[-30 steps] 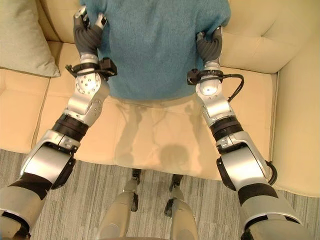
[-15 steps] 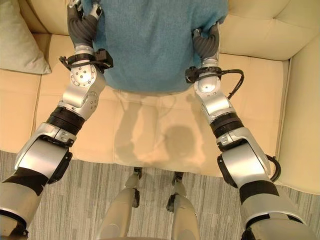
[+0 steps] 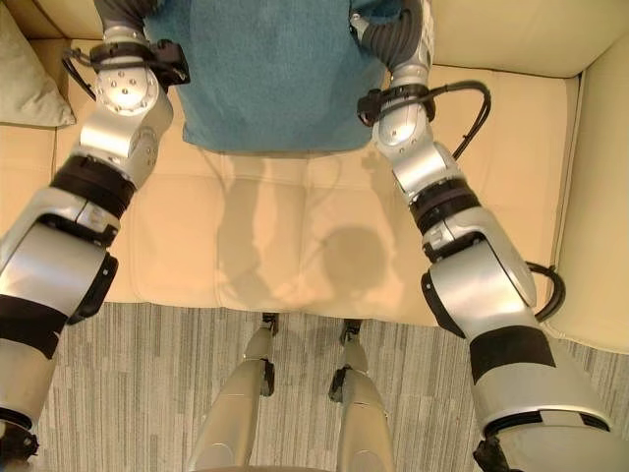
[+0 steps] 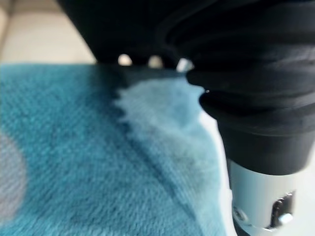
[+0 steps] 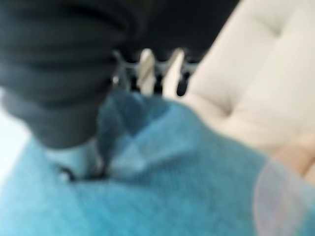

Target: Pick up all the scattered cushions and arrange them neatly on the sofa.

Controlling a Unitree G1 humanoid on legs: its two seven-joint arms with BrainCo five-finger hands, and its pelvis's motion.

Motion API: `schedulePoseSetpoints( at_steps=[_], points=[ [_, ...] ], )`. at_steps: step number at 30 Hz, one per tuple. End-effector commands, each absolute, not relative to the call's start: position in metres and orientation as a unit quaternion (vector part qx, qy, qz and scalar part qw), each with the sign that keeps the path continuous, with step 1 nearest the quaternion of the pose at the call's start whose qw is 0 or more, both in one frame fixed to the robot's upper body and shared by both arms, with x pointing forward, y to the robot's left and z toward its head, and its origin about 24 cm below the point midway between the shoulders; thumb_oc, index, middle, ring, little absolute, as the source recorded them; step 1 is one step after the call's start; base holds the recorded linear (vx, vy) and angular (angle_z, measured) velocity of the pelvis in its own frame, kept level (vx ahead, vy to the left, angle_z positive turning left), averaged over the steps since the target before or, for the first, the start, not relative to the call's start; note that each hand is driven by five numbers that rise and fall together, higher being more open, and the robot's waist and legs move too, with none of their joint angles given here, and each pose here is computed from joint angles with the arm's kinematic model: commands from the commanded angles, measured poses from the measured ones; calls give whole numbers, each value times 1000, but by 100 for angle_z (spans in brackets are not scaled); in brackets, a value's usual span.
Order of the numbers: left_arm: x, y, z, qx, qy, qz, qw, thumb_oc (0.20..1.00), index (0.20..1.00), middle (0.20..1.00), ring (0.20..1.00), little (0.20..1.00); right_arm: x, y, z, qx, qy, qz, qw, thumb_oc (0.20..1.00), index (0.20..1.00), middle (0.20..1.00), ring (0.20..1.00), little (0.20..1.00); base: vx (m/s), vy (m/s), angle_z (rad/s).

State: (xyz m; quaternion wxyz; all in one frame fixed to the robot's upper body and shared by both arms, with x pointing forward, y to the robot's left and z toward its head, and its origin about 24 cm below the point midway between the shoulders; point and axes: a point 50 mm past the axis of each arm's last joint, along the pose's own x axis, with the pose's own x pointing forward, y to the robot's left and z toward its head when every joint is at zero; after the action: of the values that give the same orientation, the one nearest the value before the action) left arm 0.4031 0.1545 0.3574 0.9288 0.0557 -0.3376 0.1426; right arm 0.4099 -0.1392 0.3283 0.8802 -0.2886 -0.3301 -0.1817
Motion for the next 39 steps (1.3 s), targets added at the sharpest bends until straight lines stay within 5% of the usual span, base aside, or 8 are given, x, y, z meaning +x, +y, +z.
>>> schedulePoseSetpoints(
  at_steps=[1,7,15,22,30,39],
  points=[
    [386,126,410,64,-409,122,902,1000,1000,1000,1000,1000,405,-104,358,-294,-361,-160,870,1000,1000,1000,1000,1000,0,0,0],
    [390,133,401,33,-388,143,910,1000,1000,1000,1000,1000,410,-115,353,-293,-330,-177,880,1000,1000,1000,1000,1000,0,0,0],
    [383,258,368,-26,-341,284,896,1000,1000,1000,1000,1000,404,-206,355,-298,-290,-279,866,1000,1000,1000,1000,1000,6,3,-2],
    [365,292,340,-32,-363,292,884,1000,1000,1000,1000,1000,392,-259,334,-262,-275,-325,866,1000,1000,1000,1000,1000,-1,3,1],
    [326,282,201,-25,-294,225,929,1000,1000,1000,1000,1000,369,-283,227,-257,-225,-284,896,1000,1000,1000,1000,1000,18,-6,-2],
    [240,262,1,-69,27,188,979,1000,1000,1000,1000,1000,285,-276,48,-187,-28,-155,970,1000,1000,1000,1000,1000,59,-27,6]
  ],
)
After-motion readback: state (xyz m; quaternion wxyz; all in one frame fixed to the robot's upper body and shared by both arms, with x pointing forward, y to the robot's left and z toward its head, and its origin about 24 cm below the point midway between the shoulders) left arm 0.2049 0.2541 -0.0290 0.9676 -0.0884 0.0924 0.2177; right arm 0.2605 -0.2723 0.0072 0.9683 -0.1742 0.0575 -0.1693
